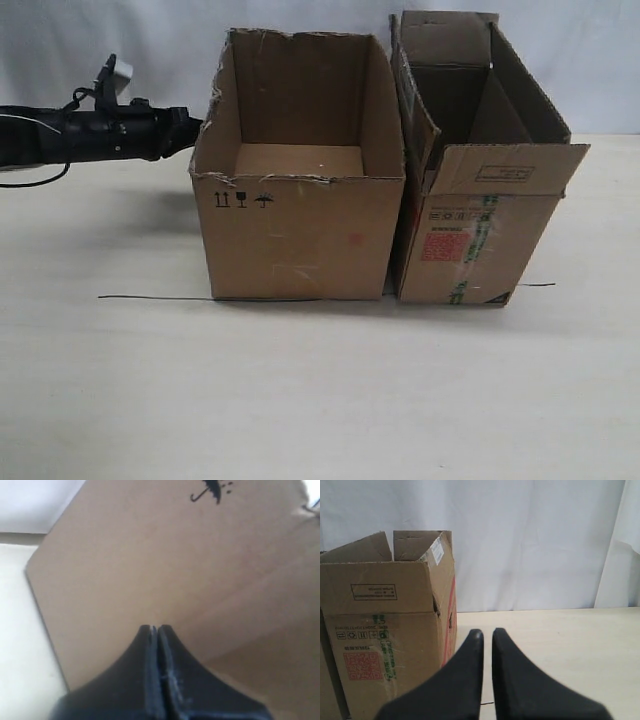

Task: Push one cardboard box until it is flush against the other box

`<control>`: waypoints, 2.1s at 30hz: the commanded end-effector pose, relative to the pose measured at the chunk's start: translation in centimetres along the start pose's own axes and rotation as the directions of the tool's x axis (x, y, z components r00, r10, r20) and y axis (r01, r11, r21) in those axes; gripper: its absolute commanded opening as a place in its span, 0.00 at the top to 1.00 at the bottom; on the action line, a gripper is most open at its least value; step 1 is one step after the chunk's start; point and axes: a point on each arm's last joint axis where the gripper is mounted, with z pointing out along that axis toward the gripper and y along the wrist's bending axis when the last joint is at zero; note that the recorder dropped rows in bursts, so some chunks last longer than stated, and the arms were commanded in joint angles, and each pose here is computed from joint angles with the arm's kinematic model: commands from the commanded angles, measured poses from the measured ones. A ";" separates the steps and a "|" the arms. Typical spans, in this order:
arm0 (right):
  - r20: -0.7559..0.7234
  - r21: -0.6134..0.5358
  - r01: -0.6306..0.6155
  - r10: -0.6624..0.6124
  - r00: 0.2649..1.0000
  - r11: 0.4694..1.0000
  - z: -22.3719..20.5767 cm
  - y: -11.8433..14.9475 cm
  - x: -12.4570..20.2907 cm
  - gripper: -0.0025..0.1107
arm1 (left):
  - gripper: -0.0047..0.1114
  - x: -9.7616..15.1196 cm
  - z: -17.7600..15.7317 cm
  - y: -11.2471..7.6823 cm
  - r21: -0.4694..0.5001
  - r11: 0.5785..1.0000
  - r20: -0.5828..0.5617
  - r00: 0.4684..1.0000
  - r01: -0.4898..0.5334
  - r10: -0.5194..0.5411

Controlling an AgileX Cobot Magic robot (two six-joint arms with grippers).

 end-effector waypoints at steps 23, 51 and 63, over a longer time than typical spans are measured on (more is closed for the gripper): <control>-0.003 -0.001 -0.005 0.005 1.000 1.000 0.0 0.0 0.1 0.93 | 0.96 -0.7 -14.0 -6.7 -0.474 0.862 0.026 0.976 -0.177 0.214; -0.003 -0.001 -0.005 0.005 1.000 1.000 0.0 0.0 0.1 0.93 | 0.96 18.8 -29.4 -28.3 -0.411 0.812 0.435 0.693 -0.415 0.575; -0.003 -0.001 -0.005 0.005 1.000 1.000 0.0 0.0 0.1 0.93 | 0.96 21.0 -28.9 -26.2 -0.446 0.799 0.390 0.716 -0.403 0.579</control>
